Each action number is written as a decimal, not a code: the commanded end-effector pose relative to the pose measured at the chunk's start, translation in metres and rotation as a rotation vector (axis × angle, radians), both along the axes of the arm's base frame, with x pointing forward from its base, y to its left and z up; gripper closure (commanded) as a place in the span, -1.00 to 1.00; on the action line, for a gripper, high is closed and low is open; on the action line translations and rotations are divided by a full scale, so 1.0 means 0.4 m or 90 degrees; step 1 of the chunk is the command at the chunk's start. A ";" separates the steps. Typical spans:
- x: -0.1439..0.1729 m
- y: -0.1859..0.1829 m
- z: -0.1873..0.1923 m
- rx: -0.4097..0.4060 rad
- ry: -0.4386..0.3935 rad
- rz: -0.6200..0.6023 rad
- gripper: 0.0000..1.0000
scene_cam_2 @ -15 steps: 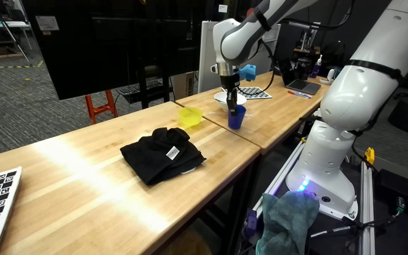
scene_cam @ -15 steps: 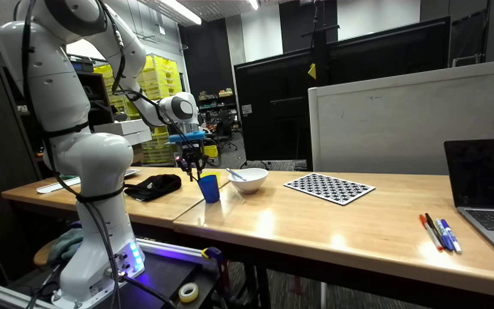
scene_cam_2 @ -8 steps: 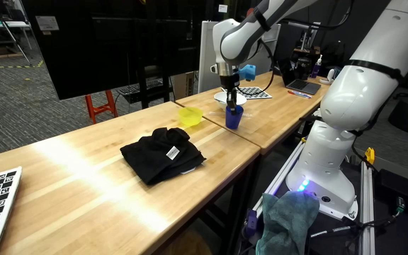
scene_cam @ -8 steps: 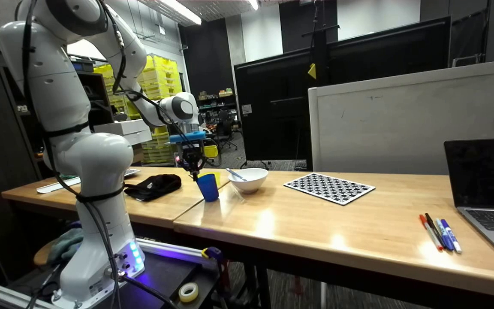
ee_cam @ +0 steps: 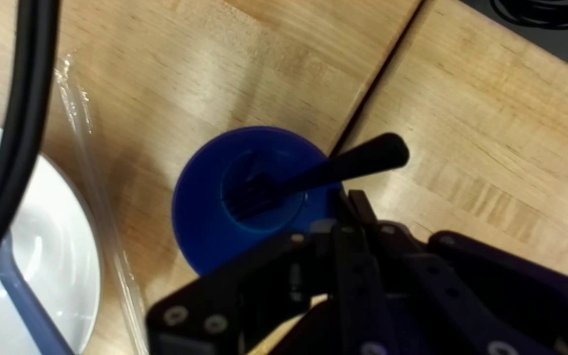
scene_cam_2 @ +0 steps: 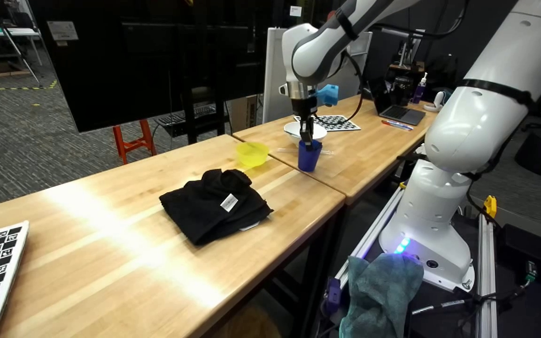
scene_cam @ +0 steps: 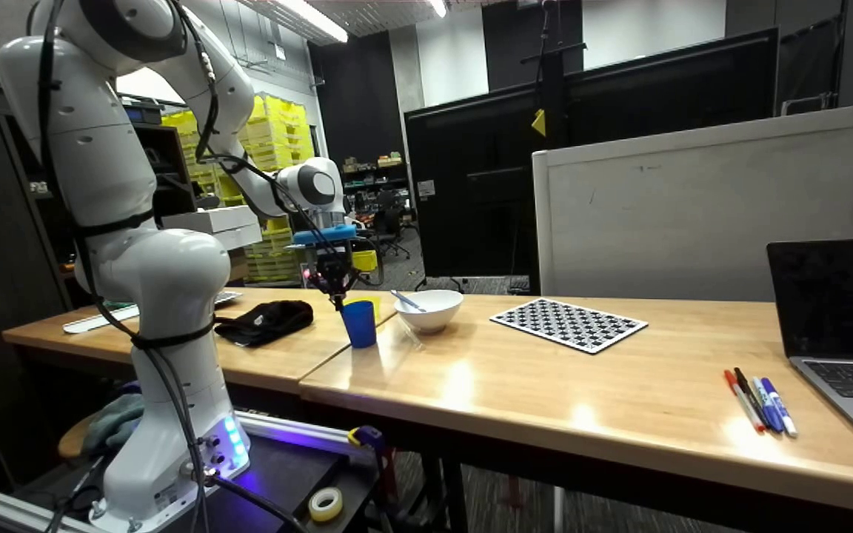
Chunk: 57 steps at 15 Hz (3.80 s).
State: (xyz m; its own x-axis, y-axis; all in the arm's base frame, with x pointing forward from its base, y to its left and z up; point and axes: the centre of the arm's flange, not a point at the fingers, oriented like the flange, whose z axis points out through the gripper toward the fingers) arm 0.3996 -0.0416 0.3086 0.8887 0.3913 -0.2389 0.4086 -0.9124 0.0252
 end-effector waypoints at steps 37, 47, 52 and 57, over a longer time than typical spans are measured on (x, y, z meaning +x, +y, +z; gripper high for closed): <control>-0.051 0.009 0.035 -0.018 0.089 -0.023 -0.35; -0.046 0.015 0.033 -0.018 0.089 -0.017 1.00; -0.042 0.018 0.035 -0.022 0.088 -0.016 0.39; -0.036 0.024 0.037 -0.025 0.087 -0.011 -0.06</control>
State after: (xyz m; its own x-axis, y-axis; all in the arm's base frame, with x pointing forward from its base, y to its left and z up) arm 0.3857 -0.0373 0.3178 0.8530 0.3669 -0.3711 0.3909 -0.9204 -0.0113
